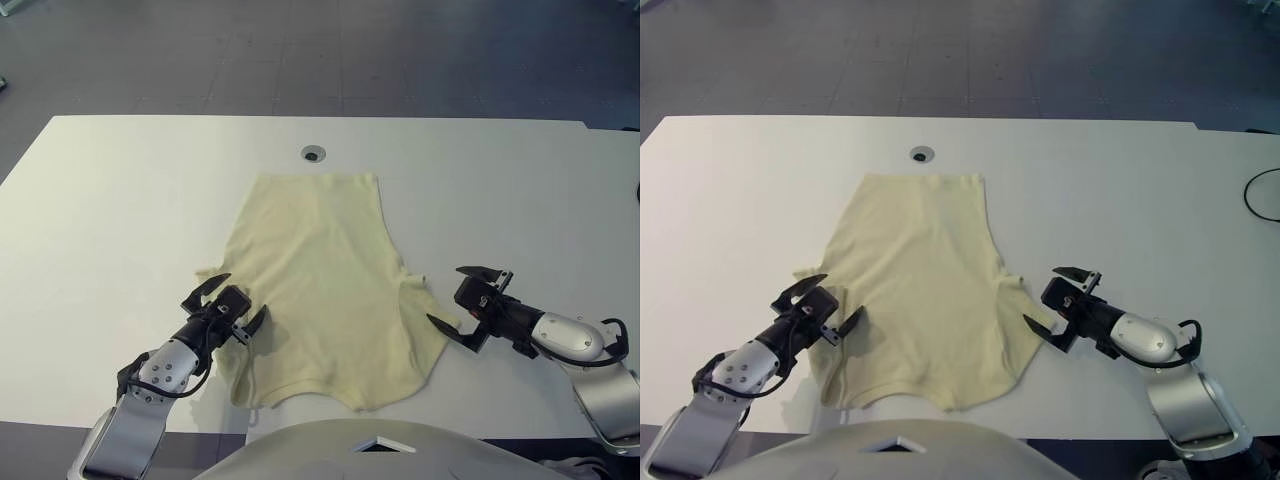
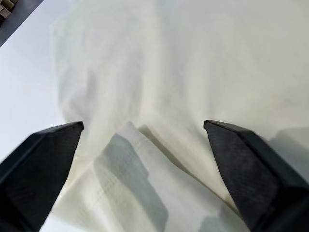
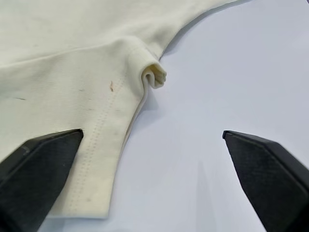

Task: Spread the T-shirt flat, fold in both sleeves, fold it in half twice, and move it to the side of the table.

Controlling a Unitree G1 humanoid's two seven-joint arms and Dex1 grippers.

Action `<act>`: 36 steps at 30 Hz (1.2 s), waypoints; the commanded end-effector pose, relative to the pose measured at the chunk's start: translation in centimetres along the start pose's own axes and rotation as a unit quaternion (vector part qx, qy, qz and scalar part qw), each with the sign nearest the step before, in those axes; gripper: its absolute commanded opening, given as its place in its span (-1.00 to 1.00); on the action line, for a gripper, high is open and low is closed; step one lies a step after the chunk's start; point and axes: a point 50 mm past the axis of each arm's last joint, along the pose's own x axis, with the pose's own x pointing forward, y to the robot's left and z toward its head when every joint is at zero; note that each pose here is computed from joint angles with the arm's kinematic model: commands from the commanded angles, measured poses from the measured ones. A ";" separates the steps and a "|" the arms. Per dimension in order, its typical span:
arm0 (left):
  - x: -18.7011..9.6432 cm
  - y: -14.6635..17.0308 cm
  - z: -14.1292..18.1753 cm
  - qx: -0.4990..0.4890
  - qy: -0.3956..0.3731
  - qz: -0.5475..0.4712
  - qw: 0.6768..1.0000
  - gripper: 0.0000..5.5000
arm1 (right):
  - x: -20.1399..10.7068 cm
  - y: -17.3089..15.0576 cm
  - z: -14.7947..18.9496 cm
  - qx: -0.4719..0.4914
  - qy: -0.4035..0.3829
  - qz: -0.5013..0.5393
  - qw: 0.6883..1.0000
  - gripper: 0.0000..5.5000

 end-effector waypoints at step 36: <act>0.0 0.3 -1.9 0.012 0.041 -0.012 0.999 -0.61 | 0.1 0.0 -0.4 0.004 0.013 0.004 1.000 0.96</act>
